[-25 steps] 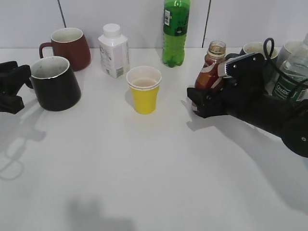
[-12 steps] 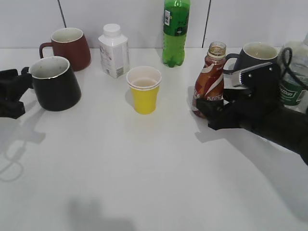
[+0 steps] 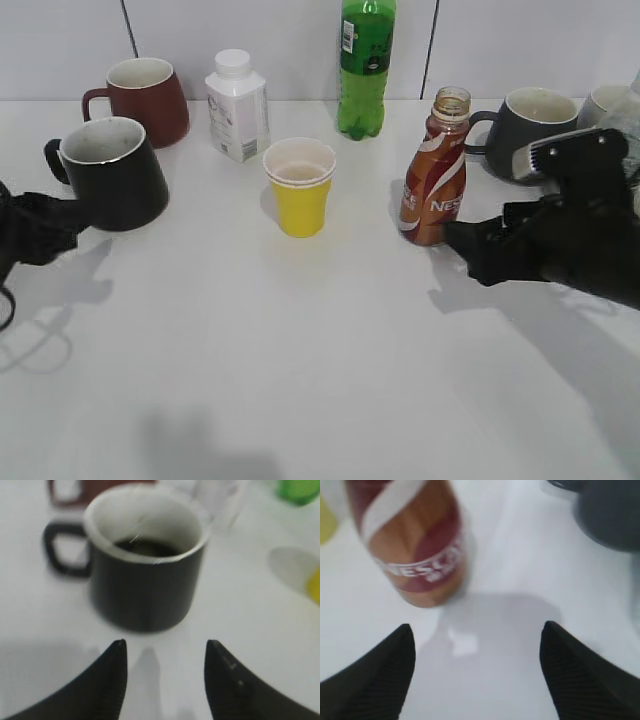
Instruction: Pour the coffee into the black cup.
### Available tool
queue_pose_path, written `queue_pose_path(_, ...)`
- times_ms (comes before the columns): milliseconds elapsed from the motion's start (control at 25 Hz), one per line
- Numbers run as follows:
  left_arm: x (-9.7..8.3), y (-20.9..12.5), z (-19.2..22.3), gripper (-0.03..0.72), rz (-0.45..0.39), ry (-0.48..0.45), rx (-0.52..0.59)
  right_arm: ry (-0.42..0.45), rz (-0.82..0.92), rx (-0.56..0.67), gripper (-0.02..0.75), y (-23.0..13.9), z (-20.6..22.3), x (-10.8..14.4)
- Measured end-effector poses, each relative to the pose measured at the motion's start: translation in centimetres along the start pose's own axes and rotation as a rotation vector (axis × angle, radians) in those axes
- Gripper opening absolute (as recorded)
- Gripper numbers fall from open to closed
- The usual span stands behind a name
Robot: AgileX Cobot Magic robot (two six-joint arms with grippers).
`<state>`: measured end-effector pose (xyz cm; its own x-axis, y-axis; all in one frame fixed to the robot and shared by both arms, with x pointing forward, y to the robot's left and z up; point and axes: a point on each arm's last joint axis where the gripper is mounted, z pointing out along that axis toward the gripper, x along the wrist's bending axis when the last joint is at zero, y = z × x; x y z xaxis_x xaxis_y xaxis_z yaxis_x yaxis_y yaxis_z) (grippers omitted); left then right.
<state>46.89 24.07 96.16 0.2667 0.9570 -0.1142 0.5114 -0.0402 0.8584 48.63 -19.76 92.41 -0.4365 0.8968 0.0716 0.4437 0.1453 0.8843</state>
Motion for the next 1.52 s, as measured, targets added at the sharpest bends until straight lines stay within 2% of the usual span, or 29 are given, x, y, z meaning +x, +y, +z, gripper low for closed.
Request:
queue_pose_path(160,-0.2,2.1,-0.7,0.387,-0.155,0.113,0.187,-0.058,0.033,0.124,0.606,1.3,-1.1,-0.3)
queue_pose_path(240,-0.4,3.1,-1.2,0.387,-0.197,0.147,0.268,-0.092,0.049,0.17,0.599,2.5,-1.7,-0.5)
queue_pose_path(440,-1.5,5.4,-3.2,0.387,-0.227,0.187,0.424,-0.18,0.094,0.256,0.596,6.6,-4.3,-0.9)
queue_pose_path(560,-2.5,6.5,-5.1,0.387,-0.171,0.161,0.446,-0.209,0.112,0.271,0.596,8.9,-6.6,-0.8)
queue_pose_path(680,-3.7,7.2,-7.7,0.387,-0.109,0.098,0.413,-0.195,0.139,0.266,0.595,10.1,-9.2,-0.3)
queue_pose_path(800,-4.7,7.8,-10.8,0.387,-0.056,0.028,0.332,-0.154,0.196,0.226,0.594,10.8,-12.1,0.5)
queue_pose_path(920,-4.9,8.4,-14.1,0.387,-0.025,-0.024,0.22,-0.129,0.194,0.191,0.594,11.1,-15.2,1.1)
queue_pose_path(1040,-4.4,7.8,-17.5,0.387,-0.007,-0.052,0.117,-0.116,0.191,0.151,0.592,10.5,-18.4,1.6)
queue_pose_path(1240,-3.2,4.0,-20.4,0.387,0.018,-0.052,0.122,-0.101,0.176,0.109,0.592,7.5,-23.5,2.4)
queue_pose_path(1360,-2.4,1.6,-22.5,0.387,0.021,-0.054,0.102,-0.095,0.157,0.081,0.592,5.3,-26.2,2.7)
queue_pose_path(1520,-1.7,-0.7,-24.9,0.387,0.072,-0.072,0.044,-0.099,0.138,0.049,0.592,2.3,-28.8,2.9)
